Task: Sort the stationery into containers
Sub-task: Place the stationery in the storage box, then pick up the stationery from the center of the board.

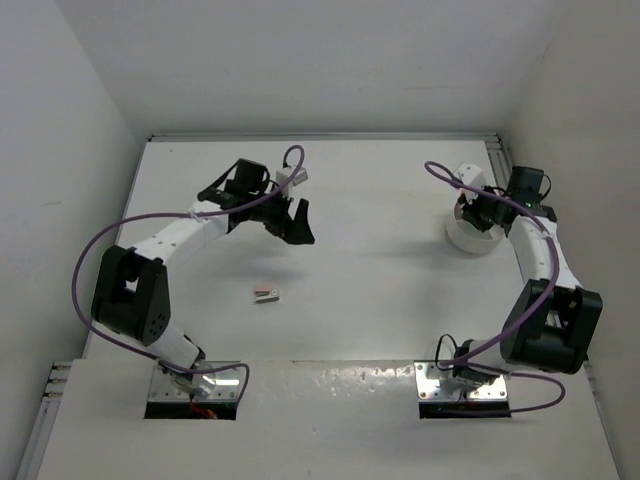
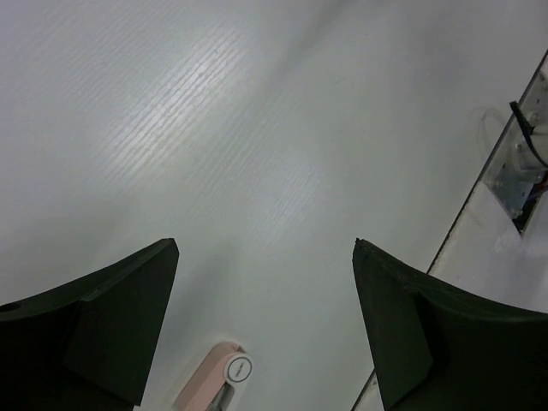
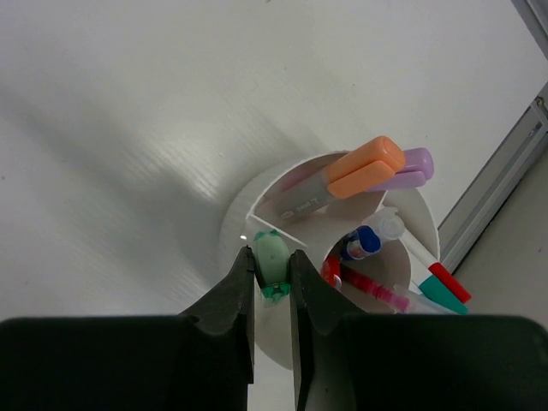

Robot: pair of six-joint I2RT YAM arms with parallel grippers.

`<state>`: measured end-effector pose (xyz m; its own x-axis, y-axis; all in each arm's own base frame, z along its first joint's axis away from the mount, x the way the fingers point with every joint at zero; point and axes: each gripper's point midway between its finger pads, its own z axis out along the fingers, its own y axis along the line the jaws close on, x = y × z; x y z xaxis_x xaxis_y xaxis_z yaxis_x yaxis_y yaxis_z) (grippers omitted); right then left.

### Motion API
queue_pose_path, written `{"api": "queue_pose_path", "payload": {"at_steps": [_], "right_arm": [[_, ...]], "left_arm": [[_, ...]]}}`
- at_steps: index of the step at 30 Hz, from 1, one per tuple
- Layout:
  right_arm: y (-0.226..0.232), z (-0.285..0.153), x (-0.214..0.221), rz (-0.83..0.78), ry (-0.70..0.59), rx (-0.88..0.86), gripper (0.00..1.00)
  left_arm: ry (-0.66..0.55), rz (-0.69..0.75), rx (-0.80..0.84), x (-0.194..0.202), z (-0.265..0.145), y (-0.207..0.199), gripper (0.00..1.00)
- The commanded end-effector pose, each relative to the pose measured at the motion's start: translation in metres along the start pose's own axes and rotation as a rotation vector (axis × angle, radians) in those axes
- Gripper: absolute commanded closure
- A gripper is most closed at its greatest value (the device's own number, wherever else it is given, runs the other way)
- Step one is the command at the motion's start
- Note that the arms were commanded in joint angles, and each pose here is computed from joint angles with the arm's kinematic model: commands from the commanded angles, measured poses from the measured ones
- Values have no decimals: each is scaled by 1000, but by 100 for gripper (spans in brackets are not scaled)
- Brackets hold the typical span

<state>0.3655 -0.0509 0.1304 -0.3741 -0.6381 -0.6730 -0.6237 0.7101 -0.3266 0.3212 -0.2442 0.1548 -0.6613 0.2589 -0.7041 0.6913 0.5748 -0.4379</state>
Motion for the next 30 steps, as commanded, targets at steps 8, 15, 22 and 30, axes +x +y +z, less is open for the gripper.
{"api": "queue_pose_path", "payload": {"at_steps": [8, 15, 22, 30], "right_arm": [[-5, -15, -41, -22, -88, 3, 49], [43, -59, -143, 49, -329, -58, 45], [84, -77, -173, 359, -365, -200, 44], [111, -73, -161, 590, -289, -311, 43]], "left_arm": [[244, 353, -85, 23, -47, 34, 10], [544, 437, -61, 111, -63, 52, 14], [610, 538, -99, 151, -63, 59, 14], [611, 550, -118, 166, -48, 68, 15]]}}
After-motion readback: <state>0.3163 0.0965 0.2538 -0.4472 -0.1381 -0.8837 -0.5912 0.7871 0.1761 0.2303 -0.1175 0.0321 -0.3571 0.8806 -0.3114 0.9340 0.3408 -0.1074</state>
